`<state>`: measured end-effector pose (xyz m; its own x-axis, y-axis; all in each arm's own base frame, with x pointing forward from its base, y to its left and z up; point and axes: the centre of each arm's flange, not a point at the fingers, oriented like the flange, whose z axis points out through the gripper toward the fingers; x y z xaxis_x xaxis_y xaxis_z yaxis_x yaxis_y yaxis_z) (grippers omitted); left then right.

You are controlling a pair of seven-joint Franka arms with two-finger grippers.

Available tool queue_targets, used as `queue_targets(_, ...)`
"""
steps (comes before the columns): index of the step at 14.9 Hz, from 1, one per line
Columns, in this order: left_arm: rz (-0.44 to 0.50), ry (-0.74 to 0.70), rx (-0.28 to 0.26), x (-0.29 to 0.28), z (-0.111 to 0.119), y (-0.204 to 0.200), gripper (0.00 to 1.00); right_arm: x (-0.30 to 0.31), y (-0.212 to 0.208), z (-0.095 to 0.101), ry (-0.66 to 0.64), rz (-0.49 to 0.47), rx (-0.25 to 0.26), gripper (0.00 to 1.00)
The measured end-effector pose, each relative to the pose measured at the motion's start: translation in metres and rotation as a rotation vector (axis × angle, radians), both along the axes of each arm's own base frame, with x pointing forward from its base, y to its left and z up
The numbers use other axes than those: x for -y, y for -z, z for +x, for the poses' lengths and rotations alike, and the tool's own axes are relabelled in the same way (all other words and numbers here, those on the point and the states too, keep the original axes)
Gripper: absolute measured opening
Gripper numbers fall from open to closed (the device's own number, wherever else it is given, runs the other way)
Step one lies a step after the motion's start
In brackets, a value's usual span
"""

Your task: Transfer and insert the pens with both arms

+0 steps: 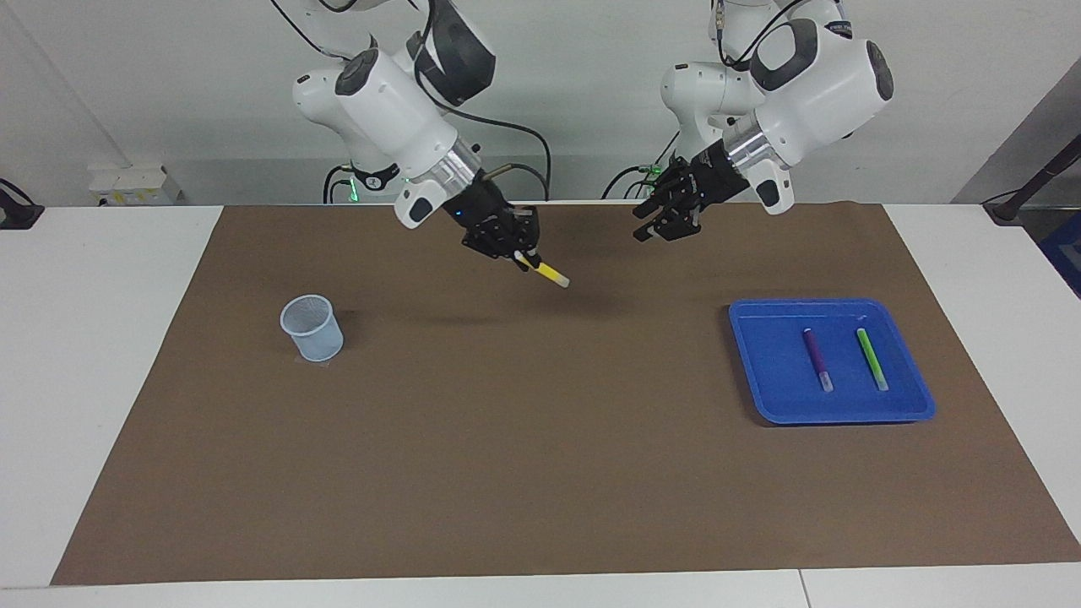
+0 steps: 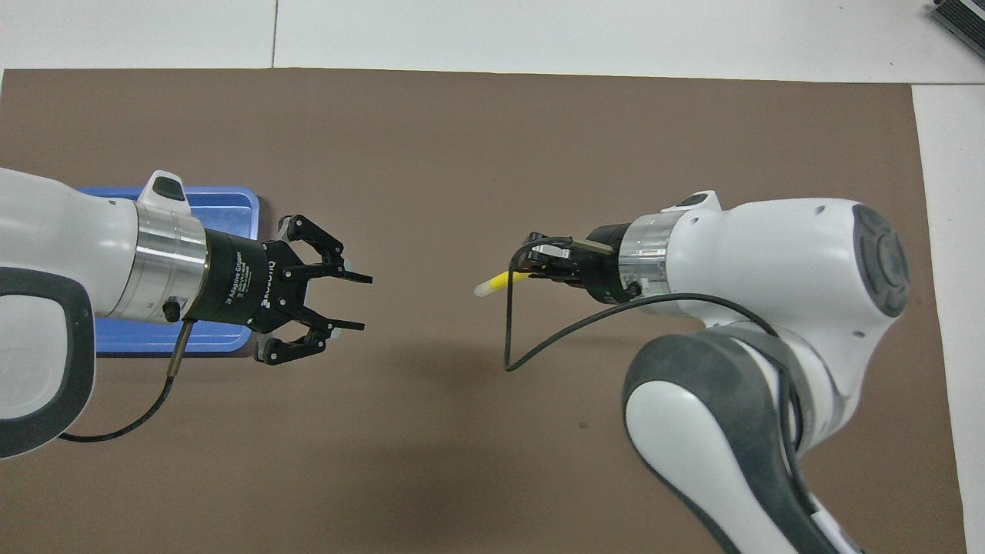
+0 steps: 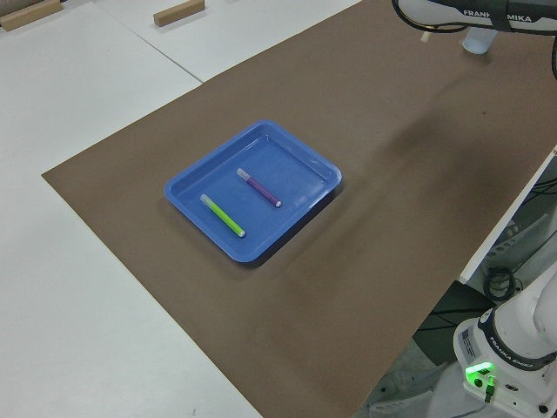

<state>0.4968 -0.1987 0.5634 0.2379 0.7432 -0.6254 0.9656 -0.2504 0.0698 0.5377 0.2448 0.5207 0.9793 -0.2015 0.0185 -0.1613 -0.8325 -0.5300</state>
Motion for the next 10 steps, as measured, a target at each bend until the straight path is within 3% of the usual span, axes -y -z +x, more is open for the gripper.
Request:
queue_targets(3, 0.081, 0.209, 0.121, -0.011, -0.004, 0.007, 0.5, 0.059, 0.012, 0.009, -0.16, -0.197, 0.01, 0.18)
queue_targets(6, 0.15, 0.445, 0.232, -0.034, -0.004, 0.015, 0.4, 0.124, 0.019, 0.012, -0.36, -0.399, 0.012, 0.18)
queue_targets(10, 0.24, 0.738, 0.378, -0.084, 0.005, 0.021, 0.4, 0.195, 0.021, 0.012, -0.571, -0.556, -0.002, 0.18)
